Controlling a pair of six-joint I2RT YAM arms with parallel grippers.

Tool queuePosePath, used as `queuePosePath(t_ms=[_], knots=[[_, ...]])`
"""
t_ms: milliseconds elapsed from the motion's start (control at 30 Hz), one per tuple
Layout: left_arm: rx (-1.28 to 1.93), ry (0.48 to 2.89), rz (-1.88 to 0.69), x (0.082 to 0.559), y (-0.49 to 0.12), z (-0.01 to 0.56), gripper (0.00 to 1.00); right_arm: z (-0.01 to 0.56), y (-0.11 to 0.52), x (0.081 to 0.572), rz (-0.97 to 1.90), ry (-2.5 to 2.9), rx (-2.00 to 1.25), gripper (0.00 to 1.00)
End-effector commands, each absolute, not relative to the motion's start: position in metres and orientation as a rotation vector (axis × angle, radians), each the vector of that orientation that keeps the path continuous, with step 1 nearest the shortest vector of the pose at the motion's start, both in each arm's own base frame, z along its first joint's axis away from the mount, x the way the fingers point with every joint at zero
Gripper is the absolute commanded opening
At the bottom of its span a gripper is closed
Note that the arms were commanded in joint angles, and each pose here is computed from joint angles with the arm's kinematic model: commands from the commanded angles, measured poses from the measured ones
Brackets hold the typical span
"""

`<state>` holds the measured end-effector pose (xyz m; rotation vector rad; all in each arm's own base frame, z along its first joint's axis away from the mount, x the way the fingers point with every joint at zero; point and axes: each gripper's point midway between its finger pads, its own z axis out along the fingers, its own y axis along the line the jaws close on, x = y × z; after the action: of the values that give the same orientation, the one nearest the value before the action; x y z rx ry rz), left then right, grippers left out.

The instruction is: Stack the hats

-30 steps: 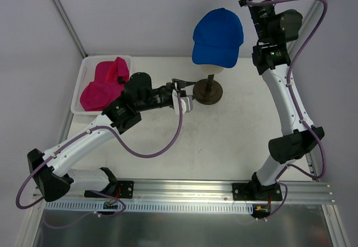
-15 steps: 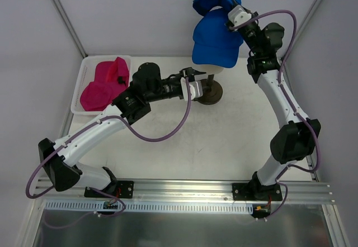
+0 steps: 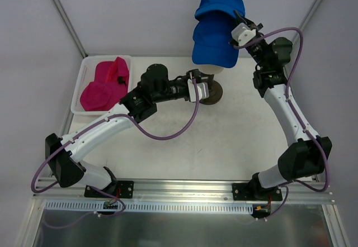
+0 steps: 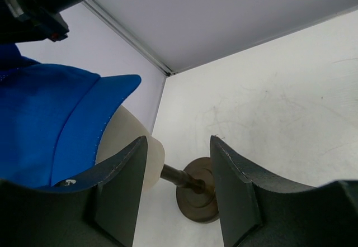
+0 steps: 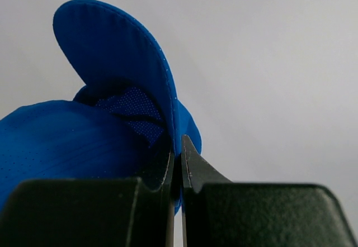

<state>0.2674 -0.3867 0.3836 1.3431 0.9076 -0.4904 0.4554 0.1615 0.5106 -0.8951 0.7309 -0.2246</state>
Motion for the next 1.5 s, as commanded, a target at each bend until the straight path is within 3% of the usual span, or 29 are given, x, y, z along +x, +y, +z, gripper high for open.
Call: queuePosePath(t_ms=[0,567,867,1233,1467], knots=[[1.28,0.82,-0.466,0.267,-0.389,0.418,0.5,0.559,0.154,0.414,-0.286,0.563,-0.856,0.0],[1.263,0.814,-0.439,0.278,-0.398,0.421,0.51,0.52,0.148,0.407,-0.318,0.634,-0.886,0.0],[1.241,0.828,-0.429,0.287,-0.402,0.425,0.52,0.527,0.137,0.391,-0.335,0.626,-0.823,0.0],[1.204,0.834,-0.416,0.302,-0.412,0.438,0.5,0.469,0.152,0.379,-0.211,0.725,-0.937,0.0],[1.23,0.831,-0.423,0.299,-0.413,0.428,0.47,0.464,0.158,0.389,-0.194,0.744,-0.967,0.0]])
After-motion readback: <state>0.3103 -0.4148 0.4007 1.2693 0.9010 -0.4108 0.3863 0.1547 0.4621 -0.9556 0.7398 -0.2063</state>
